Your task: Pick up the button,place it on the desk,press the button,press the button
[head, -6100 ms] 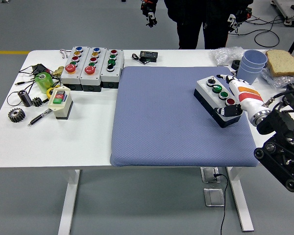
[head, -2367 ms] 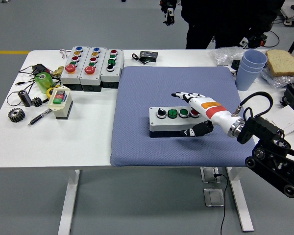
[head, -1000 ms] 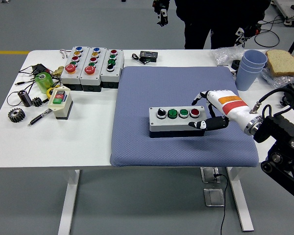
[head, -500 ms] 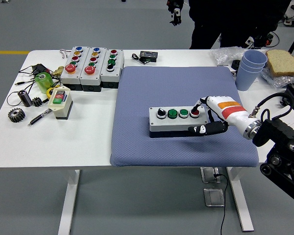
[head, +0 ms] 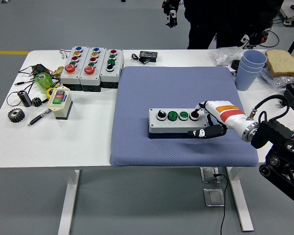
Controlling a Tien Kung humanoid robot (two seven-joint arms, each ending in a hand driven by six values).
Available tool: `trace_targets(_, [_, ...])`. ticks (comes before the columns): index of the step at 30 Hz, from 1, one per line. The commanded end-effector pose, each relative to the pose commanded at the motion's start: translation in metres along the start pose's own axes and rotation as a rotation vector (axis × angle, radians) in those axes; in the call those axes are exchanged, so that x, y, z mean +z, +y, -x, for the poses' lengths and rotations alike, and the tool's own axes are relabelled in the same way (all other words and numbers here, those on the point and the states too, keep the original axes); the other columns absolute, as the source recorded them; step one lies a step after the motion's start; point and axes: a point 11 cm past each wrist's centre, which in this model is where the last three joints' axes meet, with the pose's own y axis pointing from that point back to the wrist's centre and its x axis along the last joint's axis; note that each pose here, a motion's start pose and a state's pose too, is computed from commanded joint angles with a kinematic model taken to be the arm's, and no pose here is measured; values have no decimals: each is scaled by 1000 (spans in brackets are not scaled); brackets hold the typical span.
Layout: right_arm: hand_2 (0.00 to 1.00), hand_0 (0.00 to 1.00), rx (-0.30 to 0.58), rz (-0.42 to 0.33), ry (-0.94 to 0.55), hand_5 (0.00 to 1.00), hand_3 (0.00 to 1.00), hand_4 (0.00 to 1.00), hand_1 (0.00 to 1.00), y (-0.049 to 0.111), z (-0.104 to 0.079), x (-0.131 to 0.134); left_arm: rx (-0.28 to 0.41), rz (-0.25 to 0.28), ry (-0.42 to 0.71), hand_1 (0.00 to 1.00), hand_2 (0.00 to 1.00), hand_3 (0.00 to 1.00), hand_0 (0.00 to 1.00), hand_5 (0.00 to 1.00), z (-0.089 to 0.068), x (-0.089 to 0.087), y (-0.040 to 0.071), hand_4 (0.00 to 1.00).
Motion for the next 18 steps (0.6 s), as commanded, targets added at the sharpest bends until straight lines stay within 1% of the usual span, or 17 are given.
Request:
trace_targets(2, [163,131,39,-14,-6,575,597,933,2,0,-8,-4,0,0,1,658,676,595,622,650,0,0,0,331])
trace_targets(5, [162,131,74,-31,-7,576,597,934,2,-1,-16,-13,0,1,1,659,676,596,622,651,-1,0,0,331])
trace_targets(8, [162,131,86,-50,-10,576,597,934,2,-3,-18,-22,0,1,1,659,676,596,622,651,-1,0,0,331])
trace_targets(11, [161,131,80,-66,-17,578,597,934,2,-4,-15,-29,0,1,3,659,677,597,622,648,0,0,0,330])
trace_targets(12, [161,131,67,-73,-18,578,597,934,2,-6,-10,-33,0,2,3,659,677,597,622,648,-1,0,0,330])
trace_targets(16, [161,131,53,-73,-18,578,597,934,2,-7,-5,-34,0,2,5,659,677,597,622,648,-1,0,0,330])
trace_targets(17, [161,131,39,-63,-18,579,596,935,2,-7,1,-31,0,1,6,658,676,597,622,648,0,0,0,331])
trace_targets(18, [161,131,37,-61,-18,579,596,935,2,-7,2,-30,0,1,6,658,676,597,622,648,0,0,0,331])
